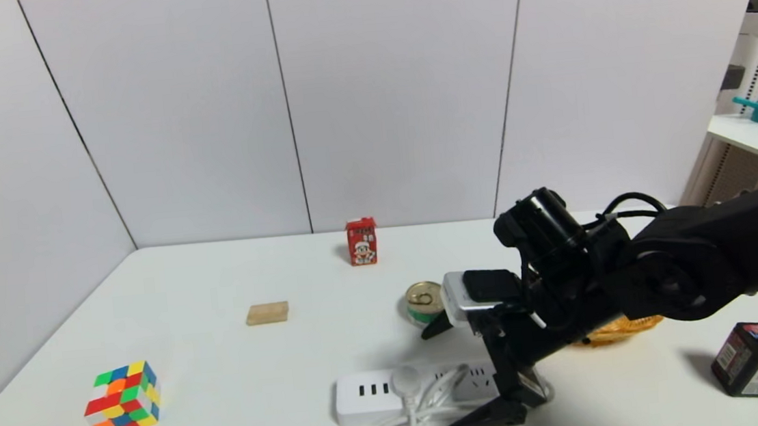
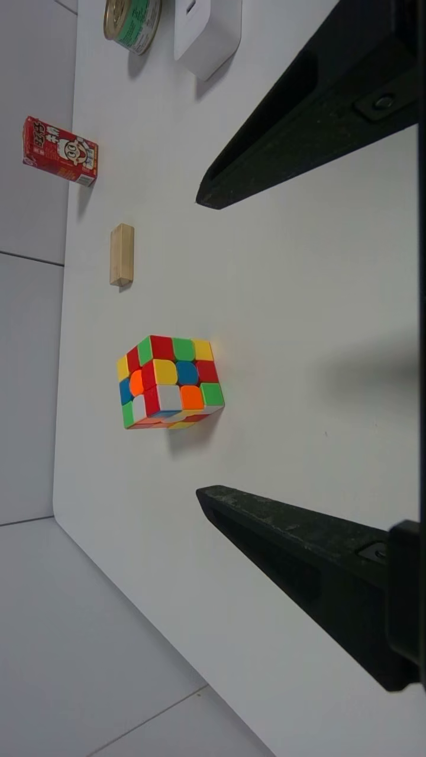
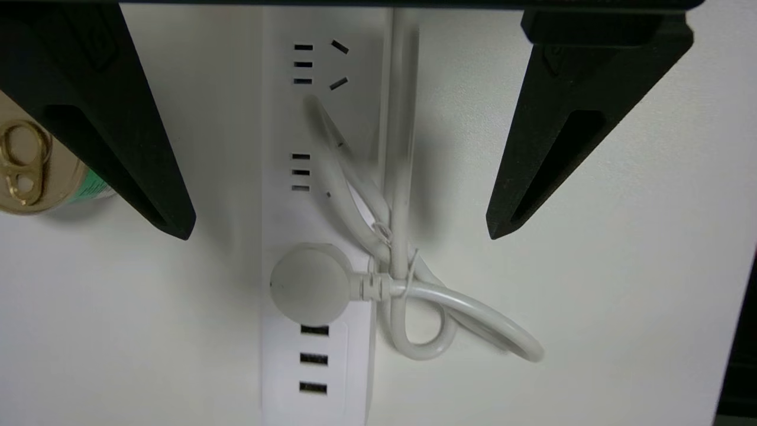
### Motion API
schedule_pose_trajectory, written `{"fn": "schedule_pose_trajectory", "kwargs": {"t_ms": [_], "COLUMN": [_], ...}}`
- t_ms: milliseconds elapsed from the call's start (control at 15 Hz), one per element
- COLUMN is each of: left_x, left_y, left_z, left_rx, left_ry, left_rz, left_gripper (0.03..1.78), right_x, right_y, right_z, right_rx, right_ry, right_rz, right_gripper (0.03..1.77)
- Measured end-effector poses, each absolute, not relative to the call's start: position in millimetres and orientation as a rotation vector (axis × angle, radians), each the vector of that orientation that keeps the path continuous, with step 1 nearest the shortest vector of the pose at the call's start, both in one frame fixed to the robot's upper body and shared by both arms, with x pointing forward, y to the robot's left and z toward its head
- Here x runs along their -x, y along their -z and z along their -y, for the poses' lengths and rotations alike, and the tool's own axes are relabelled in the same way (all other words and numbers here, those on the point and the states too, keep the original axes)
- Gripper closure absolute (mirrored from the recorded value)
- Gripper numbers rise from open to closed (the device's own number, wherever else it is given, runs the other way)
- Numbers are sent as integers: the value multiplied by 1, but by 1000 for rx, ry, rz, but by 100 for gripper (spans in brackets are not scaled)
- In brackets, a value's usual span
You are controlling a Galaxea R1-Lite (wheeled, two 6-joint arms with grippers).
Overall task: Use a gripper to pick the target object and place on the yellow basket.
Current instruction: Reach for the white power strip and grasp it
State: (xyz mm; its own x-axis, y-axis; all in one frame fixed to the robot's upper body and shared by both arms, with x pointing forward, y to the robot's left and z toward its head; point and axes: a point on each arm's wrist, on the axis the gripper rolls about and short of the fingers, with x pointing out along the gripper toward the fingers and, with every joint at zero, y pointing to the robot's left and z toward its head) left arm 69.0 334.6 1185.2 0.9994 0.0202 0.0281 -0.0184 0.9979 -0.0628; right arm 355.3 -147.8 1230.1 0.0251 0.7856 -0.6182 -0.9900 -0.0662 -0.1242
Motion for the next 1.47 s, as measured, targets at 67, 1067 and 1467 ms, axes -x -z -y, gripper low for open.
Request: {"fn": "schedule_pose_trajectory", "kwargs": {"t_ms": [67,1067,1467], "left_x": [-69,-69,-69], "left_y": [-1185,-1185,-1185], "left_z": [-335,-335,-335], "left_rx": [63,63,63], "left_ry": [-20,-19,-20], "left_rz": [29,28,28], "left_gripper": [12,12,12], "right_x": [-357,-378,-371], "right_y": [-1226,-1193,-1190], "right_z": [146,132,128], "right_rx": [638,670,672], "right_ry": [-1530,-1507,-1527], "right_rz": [-421,-514,-528], "right_gripper": [10,10,10]}}
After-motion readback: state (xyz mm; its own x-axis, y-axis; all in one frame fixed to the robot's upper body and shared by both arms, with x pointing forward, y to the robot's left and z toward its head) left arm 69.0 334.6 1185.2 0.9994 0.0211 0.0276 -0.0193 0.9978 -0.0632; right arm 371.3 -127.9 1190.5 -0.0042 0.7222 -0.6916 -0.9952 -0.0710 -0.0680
